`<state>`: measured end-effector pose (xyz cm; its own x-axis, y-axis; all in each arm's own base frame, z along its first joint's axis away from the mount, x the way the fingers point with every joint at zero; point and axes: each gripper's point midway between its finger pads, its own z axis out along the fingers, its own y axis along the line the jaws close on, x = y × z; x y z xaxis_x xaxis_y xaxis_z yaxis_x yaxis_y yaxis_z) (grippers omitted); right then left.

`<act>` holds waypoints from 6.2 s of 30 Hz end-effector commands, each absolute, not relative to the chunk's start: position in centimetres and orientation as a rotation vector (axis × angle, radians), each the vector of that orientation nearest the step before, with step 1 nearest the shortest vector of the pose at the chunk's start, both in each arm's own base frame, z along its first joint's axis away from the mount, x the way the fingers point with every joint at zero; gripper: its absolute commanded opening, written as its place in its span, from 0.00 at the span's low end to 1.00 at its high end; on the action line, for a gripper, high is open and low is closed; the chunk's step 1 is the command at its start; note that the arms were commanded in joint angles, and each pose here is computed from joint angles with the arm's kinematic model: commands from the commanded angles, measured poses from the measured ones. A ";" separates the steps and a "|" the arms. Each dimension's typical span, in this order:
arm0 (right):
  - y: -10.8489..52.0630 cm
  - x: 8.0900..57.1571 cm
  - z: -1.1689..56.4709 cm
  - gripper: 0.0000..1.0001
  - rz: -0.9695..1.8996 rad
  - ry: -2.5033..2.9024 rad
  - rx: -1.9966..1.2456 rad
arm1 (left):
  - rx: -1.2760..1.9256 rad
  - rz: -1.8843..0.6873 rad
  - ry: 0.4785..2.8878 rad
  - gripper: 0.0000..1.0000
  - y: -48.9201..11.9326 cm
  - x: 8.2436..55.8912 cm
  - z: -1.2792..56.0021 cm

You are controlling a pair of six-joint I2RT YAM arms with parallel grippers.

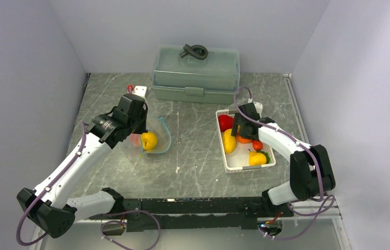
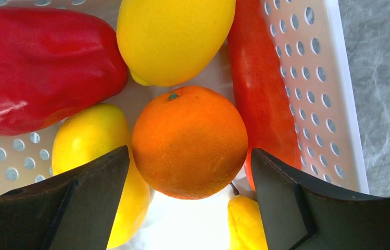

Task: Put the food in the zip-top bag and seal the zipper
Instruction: Pick up the fake fruit from the bin, then place the fake fruit in the zipper food storage bag, then adjust the zipper food storage bag at the center of the board.

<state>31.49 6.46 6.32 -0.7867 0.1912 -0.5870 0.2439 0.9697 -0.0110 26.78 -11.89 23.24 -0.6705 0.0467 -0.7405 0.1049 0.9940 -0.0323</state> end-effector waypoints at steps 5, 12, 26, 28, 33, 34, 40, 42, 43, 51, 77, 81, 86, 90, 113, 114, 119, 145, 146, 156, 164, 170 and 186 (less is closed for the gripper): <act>6.4 32.2 6.6 0.72 -0.087 2.465 0.300 | 0.106 -0.110 2.265 0.00 -12.1 27.3 24.0; 6.4 32.0 8.2 0.38 -0.070 2.440 0.290 | 0.104 -0.110 2.265 0.00 -12.1 27.3 24.0; 11.3 31.2 17.4 0.19 0.331 2.254 0.192 | 0.106 -0.114 2.266 0.00 -12.2 27.3 24.0; 12.9 30.9 19.2 0.20 0.406 2.204 0.147 | 0.107 -0.114 2.265 0.00 -12.2 27.3 24.1; 17.0 29.7 23.2 0.20 0.558 2.101 0.033 | 0.106 -0.112 2.267 0.00 -12.2 27.3 24.0; 17.8 29.4 23.8 0.20 0.580 2.088 0.009 | 0.106 -0.114 2.266 0.00 -12.2 27.3 24.0; 23.3 27.2 27.0 0.21 0.769 2.014 -0.139 | 0.105 -0.113 2.266 0.00 -12.2 27.3 24.0; 25.1 26.4 27.8 0.21 0.827 1.992 -0.189 | 0.105 -0.113 2.267 0.00 -12.1 27.3 24.0; 25.8 26.1 28.2 0.21 0.846 1.983 -0.208 | 0.105 -0.112 2.266 0.00 -12.1 27.3 24.0; 32.1 23.8 30.4 0.24 0.968 1.912 -0.362 | 0.105 -0.112 2.267 0.00 -12.1 27.3 24.0; 42.6 23.8 25.1 0.44 0.774 2.011 -0.583 | 0.107 -0.111 2.268 0.00 -12.1 27.3 23.9; 42.9 24.0 24.4 0.53 0.752 2.027 -0.583 | 0.108 -0.112 2.268 0.00 -12.1 27.3 24.0; 43.0 23.9 24.3 0.68 0.753 2.031 -0.580 | 0.109 -0.111 2.266 0.00 -12.1 27.3 24.0; 43.1 23.8 24.3 0.76 0.760 2.031 -0.580 | 0.108 -0.113 2.264 0.00 -12.1 27.3 24.0; 40.9 23.4 25.7 1.00 0.771 2.016 -0.467 | 0.107 -0.110 2.264 0.00 -12.1 27.3 24.0; 40.8 23.3 25.6 1.00 0.774 2.022 -0.459 | 0.108 -0.110 2.265 0.00 -12.1 27.3 24.0; 40.1 22.7 24.6 1.00 0.801 2.045 -0.411 | 0.105 -0.110 2.263 0.00 -12.1 27.3 24.1; 39.7 21.1 19.0 0.56 1.008 2.171 -0.051 | 0.110 -0.119 2.260 0.00 -12.2 27.2 24.1; 39.8 21.2 18.7 0.56 1.004 2.179 -0.048 | 0.111 -0.120 2.259 0.00 -12.2 27.2 24.1; 41.0 21.6 15.7 0.42 0.975 2.229 -0.030 | 0.111 -0.119 2.262 0.00 -12.2 27.2 24.0; 41.5 22.0 13.9 0.28 0.946 2.257 -0.024 | 0.111 -0.118 2.263 0.00 -12.2 27.2 24.0; 41.4 22.2 13.2 0.22 0.917 2.267 -0.022 | 0.112 -0.121 2.261 0.00 -12.2 27.2 24.1; 39.6 22.7 18.1 0.00 0.815 2.173 -0.188 | 0.139 -0.204 2.253 0.00 -13.0 26.2 24.7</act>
<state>21.90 39.59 11.73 -0.7614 0.1203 -0.6370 -0.2960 0.8097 0.5067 26.41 -12.24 22.80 -0.6816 0.0544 -0.7297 0.1271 0.9909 -0.0449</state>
